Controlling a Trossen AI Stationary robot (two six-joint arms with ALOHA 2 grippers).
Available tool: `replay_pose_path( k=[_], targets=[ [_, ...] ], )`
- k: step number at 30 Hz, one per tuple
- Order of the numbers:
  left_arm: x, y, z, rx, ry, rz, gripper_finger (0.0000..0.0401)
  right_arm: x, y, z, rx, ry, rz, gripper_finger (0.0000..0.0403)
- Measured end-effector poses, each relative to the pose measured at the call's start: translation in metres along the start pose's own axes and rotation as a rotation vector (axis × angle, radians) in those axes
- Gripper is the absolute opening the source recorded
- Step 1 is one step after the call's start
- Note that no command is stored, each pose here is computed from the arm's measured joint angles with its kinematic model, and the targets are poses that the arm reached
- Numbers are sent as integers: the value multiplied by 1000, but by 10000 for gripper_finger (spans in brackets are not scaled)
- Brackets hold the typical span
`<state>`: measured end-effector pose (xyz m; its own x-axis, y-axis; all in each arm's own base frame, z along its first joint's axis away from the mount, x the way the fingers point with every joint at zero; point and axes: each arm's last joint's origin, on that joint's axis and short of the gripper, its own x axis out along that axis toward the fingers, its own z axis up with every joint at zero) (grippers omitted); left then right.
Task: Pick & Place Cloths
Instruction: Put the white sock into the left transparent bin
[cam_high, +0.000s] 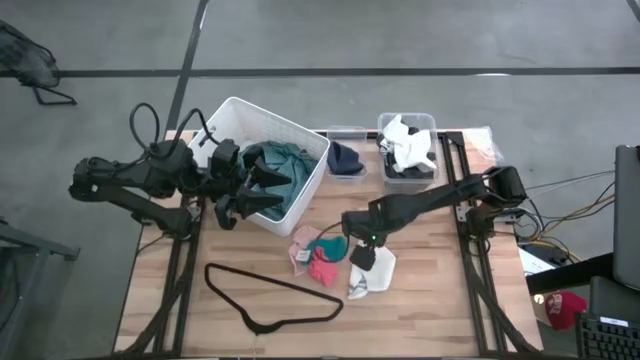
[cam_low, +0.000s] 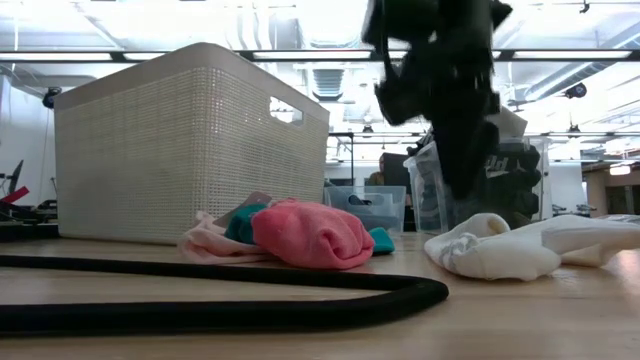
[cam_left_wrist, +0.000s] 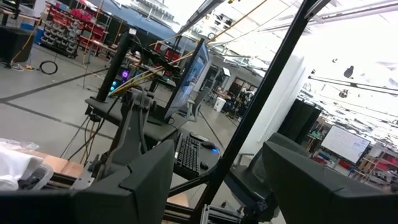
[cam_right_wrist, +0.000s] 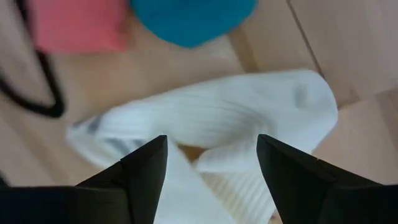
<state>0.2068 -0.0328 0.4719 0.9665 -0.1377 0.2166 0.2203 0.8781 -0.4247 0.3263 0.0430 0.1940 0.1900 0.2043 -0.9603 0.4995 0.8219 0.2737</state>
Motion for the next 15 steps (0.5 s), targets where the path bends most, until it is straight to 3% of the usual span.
replay_pose_path(
  k=[5,12,15],
  targets=[
    [0,0,0,-1,0,1,250,29,-16,-10,125,8,-75,232],
    [0,0,0,-4,-2,6,250,50,-24,-13,208,-23,-44,229],
    [0,0,0,-7,-4,10,250,52,-26,-14,230,-24,-49,201]
  ],
)
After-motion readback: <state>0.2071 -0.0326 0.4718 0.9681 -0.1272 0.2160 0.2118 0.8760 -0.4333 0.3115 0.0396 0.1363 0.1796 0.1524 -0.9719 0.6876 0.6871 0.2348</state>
